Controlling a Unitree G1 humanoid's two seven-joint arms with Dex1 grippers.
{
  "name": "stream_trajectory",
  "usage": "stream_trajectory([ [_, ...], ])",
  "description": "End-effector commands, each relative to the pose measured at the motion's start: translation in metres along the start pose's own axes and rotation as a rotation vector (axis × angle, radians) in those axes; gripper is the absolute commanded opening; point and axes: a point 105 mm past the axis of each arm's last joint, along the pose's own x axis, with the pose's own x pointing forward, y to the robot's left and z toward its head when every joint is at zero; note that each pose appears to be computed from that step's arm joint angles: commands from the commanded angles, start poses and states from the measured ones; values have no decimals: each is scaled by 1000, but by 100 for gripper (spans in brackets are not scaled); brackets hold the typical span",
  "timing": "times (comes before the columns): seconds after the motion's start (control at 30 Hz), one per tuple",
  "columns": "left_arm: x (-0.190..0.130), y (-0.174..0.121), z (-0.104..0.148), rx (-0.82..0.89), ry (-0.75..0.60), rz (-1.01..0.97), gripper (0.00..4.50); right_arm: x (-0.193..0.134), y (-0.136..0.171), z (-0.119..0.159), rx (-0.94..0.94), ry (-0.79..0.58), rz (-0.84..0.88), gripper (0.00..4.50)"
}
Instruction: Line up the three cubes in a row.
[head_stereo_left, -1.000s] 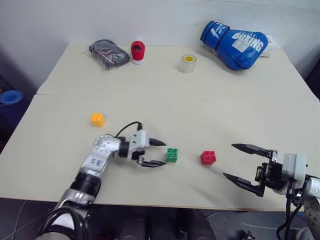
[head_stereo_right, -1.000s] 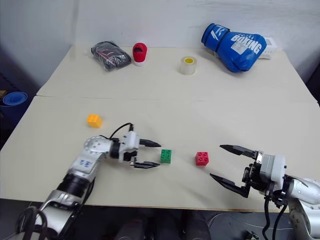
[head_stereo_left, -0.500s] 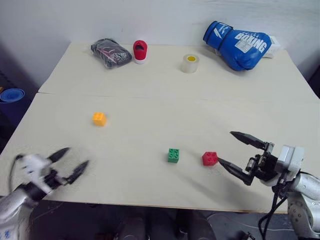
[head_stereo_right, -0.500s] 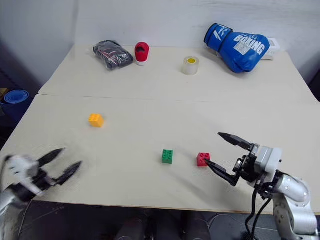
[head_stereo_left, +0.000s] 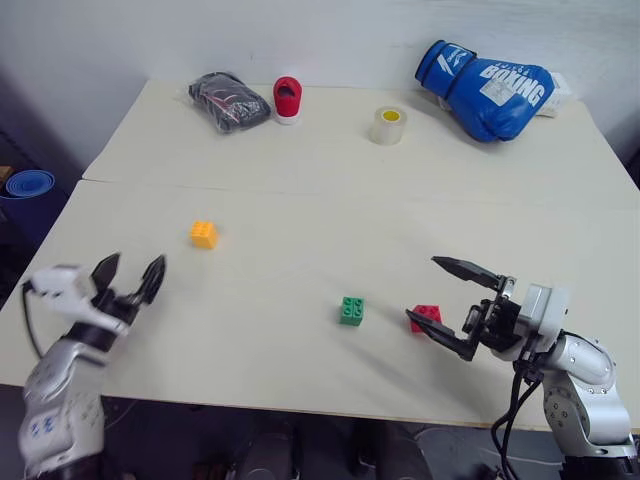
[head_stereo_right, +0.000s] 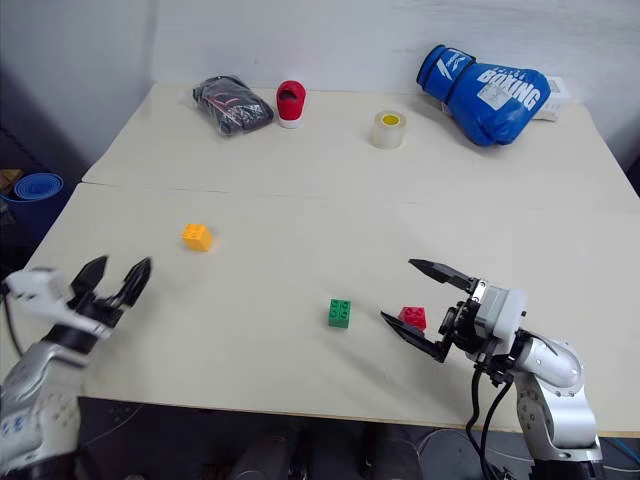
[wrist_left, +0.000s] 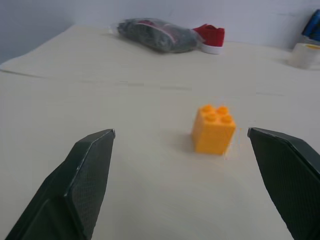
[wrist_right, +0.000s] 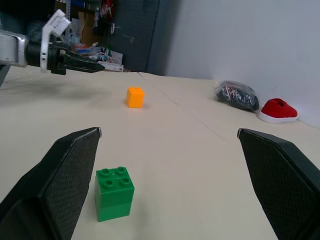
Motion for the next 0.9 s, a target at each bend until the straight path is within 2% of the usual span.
stream_trajectory([
  [0.03,24,4,-3,65,53,20,448,-3,1,1,-29,-18,-5,450],
  [0.23,50,1,-18,88,144,17,448,-7,6,-11,-29,-6,-6,450],
  [0.33,53,3,-22,87,149,36,393,-9,4,-13,-42,-5,-23,450],
  [0.57,50,2,-25,69,128,15,168,-17,-1,-14,-78,6,-63,450],
  [0.6,48,3,-23,80,123,-4,148,-19,-2,-14,-84,10,-68,450],
  [0.67,42,-1,-19,97,120,-128,150,-20,-2,-14,-90,17,-70,450],
  [0.83,13,-33,0,142,139,-685,150,-29,-4,-12,-92,55,-55,450],
  [0.9,3,-43,3,172,200,-886,150,-35,-5,-12,-90,85,-47,450],
])
